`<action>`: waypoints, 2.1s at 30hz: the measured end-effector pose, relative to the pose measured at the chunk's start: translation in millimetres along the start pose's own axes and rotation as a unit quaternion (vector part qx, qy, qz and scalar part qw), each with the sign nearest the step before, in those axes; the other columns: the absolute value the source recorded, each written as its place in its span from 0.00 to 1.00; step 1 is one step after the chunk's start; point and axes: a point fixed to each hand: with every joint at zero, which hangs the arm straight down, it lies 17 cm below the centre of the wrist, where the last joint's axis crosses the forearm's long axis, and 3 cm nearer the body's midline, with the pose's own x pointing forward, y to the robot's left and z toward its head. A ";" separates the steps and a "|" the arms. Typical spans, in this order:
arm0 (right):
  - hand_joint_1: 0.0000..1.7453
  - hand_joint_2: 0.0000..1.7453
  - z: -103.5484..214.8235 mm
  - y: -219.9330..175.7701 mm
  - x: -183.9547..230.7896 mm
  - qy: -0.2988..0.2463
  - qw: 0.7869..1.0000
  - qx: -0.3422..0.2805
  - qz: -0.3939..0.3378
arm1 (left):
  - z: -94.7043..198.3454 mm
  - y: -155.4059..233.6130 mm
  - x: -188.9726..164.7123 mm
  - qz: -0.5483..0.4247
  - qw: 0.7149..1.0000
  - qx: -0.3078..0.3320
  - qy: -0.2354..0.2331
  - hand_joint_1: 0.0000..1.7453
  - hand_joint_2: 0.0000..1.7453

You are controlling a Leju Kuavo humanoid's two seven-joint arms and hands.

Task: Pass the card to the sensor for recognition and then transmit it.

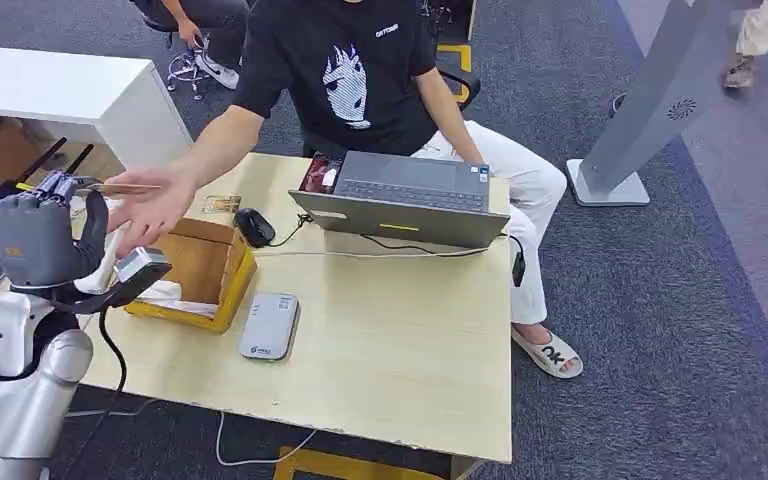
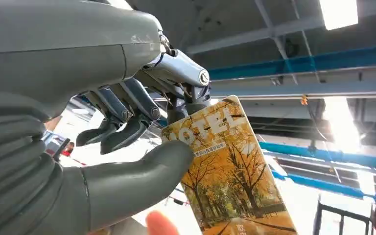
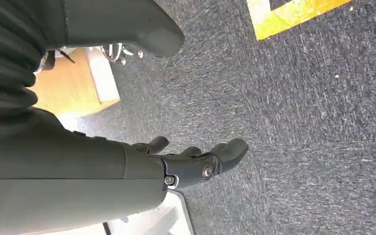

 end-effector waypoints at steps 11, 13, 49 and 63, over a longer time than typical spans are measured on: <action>0.00 1.00 0.2 0.7 0.8 0.002 1.000 0.002 -0.006 | 0.3 15.7 7.5 0.003 0.999 0.042 -0.006 0.00 1.00; 0.00 1.00 0.3 0.9 0.9 0.002 1.000 0.002 -0.006 | 1.3 16.0 9.5 0.006 0.999 0.044 -0.005 0.00 1.00; 0.00 1.00 3.1 8.5 -14.6 0.033 0.998 0.005 -0.057 | 113.0 24.3 58.9 0.056 0.997 -0.051 -0.016 0.00 1.00; 0.00 1.00 10.9 25.8 -32.8 0.046 0.996 0.011 -0.080 | 203.8 47.9 2.8 -0.042 0.966 -0.249 0.060 0.00 1.00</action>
